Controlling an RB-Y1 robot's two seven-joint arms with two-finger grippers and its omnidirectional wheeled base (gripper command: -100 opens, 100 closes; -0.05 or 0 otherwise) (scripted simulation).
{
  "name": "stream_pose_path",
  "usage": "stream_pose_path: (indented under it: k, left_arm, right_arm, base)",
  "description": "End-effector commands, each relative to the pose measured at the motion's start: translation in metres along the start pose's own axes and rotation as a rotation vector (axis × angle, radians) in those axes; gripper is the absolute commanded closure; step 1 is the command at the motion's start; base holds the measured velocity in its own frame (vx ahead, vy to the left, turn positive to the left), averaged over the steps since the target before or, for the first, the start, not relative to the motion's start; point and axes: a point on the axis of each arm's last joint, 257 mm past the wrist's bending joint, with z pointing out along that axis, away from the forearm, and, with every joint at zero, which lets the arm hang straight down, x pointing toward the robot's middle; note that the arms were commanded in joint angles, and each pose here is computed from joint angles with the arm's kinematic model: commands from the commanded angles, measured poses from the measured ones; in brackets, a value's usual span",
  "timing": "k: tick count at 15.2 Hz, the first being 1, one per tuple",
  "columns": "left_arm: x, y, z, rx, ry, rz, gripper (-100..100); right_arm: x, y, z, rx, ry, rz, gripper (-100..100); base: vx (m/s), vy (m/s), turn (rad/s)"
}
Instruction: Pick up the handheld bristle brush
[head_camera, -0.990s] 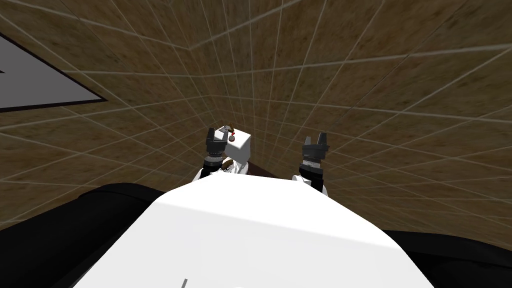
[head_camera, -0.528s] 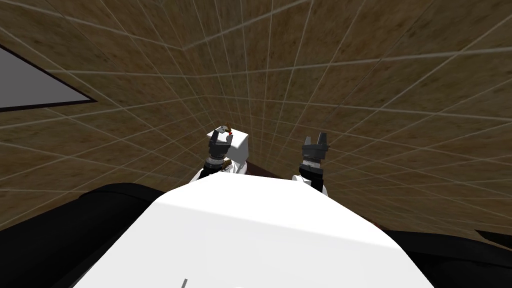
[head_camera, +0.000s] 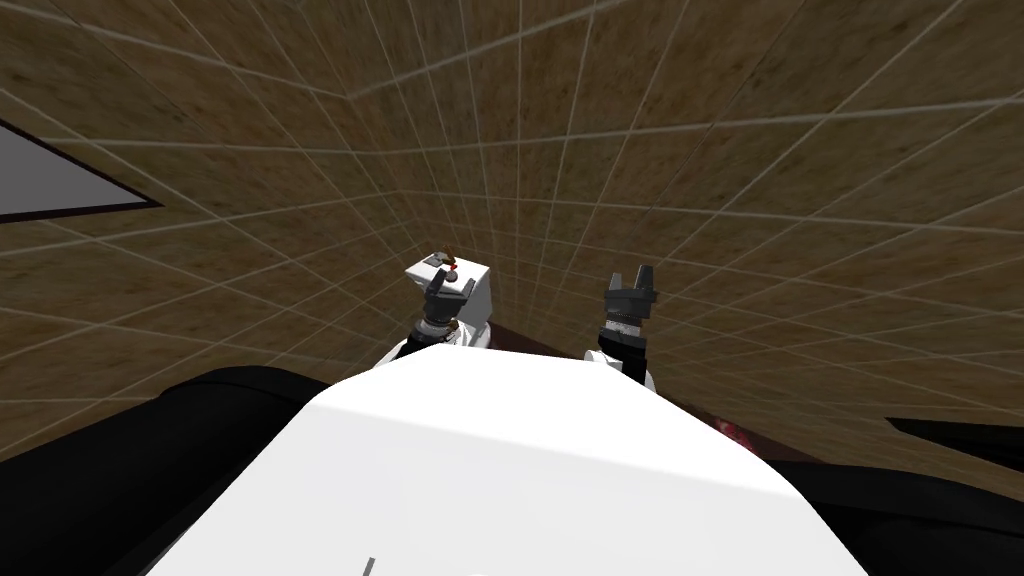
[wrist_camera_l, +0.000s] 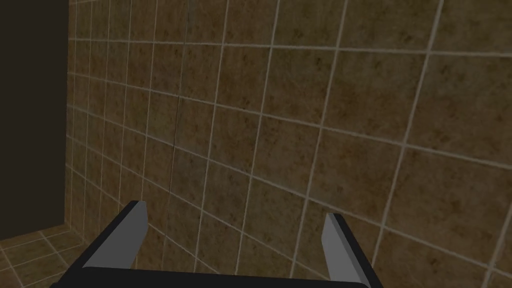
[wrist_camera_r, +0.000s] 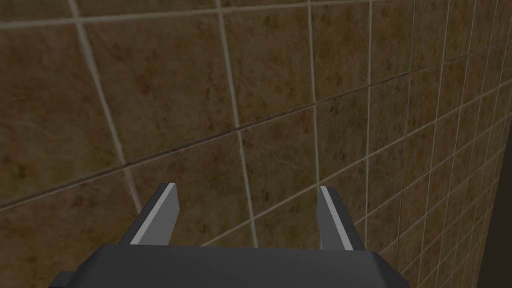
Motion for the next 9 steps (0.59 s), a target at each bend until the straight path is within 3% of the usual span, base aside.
stream_pose_path:
  k: [1,2,3,5,6,9]
  left_arm:
    - [0.007,0.007,-0.004,-0.029,0.031,-0.051,-100]
    - [0.008,0.007,-0.005,-0.035,0.041,-0.049,-100]
    - [0.015,0.015,-0.012,-0.060,0.047,-0.125,-100]
    - [0.017,0.017,-0.014,-0.083,0.077,-0.118,-100]
    - [0.023,0.025,-0.022,-0.111,0.074,-0.195,-100]
    - [0.026,0.028,-0.026,-0.139,0.109,-0.186,-100]
  right_arm:
    - [0.000,0.000,0.000,0.000,0.000,0.000,0]
    - [0.000,0.000,0.000,0.000,0.000,0.000,0]
    - [0.000,0.000,0.000,0.000,0.000,0.000,0]
    - [0.000,0.000,0.000,0.000,0.000,0.000,0]
    - [0.000,0.000,0.000,0.000,0.000,0.000,0]
    - [0.000,0.000,0.000,0.000,0.000,0.000,0]
  base:
    - [-0.039,-0.037,-0.154]
    - [-0.025,-0.022,-0.047]
    - [-0.026,-0.031,-0.121]
    - [-0.026,-0.030,-0.107]
    - [-0.018,-0.039,-0.159]
    - [-0.018,-0.031,-0.065]
